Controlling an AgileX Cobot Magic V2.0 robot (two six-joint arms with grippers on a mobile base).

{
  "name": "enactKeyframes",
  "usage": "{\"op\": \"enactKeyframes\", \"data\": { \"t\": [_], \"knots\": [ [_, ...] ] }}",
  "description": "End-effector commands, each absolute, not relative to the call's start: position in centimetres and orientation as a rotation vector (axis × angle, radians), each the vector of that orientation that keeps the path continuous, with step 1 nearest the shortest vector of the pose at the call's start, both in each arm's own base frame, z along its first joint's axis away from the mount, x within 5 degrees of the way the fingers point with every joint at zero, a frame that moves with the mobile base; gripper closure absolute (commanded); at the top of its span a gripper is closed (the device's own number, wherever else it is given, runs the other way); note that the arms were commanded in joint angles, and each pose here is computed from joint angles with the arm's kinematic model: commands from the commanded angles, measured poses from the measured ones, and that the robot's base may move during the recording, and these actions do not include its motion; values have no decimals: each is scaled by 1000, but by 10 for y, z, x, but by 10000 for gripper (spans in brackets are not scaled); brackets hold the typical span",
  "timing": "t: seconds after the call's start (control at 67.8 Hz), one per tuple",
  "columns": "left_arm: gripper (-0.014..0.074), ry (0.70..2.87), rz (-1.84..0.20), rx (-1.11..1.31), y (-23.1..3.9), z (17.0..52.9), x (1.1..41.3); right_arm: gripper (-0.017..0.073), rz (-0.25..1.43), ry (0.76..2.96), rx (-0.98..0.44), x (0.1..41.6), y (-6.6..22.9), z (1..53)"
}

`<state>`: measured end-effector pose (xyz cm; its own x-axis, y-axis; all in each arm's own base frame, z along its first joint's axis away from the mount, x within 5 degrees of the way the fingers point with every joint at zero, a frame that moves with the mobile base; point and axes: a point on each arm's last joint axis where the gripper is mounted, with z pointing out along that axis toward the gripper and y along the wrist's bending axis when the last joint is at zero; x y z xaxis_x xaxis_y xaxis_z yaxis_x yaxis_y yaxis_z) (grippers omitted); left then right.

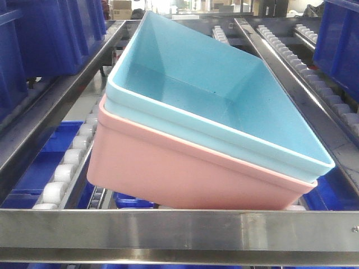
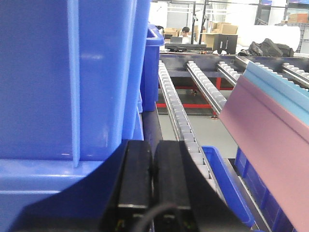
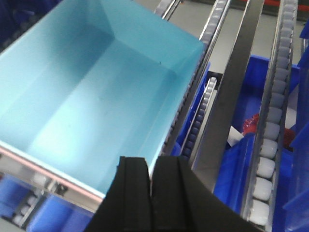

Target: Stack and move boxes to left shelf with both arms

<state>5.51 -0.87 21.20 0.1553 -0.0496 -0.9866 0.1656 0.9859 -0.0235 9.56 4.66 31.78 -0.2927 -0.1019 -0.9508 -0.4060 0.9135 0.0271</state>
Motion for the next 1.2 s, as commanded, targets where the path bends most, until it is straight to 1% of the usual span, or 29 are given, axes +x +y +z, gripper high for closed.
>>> {"op": "enactKeyframes", "data": {
  "t": [0.0,0.059,0.192,0.251,0.443,0.531,0.649,0.886,1.181],
  "knots": [
    [598,1340,-147,84,-7,210,54,505,281,1781,-417,97,46,321],
    [598,1340,-147,84,-7,210,54,505,268,1784,-383,97,42,309],
    [598,1340,-147,84,-7,210,54,505,211,1718,-182,89,23,282],
    [598,1340,-147,84,-7,210,54,505,171,1678,-125,82,16,271],
    [598,1340,-147,84,-7,210,54,505,78,1569,-17,56,4,234],
    [598,1340,-147,84,-7,210,54,505,58,1538,3,51,2,219],
    [598,1342,-147,84,-7,210,54,505,53,1524,19,55,1,206],
    [598,1342,-147,84,-7,210,54,505,51,1412,19,53,1,216],
    [598,1342,-147,84,-7,210,54,505,51,1407,19,53,1,216]
  ]
}}
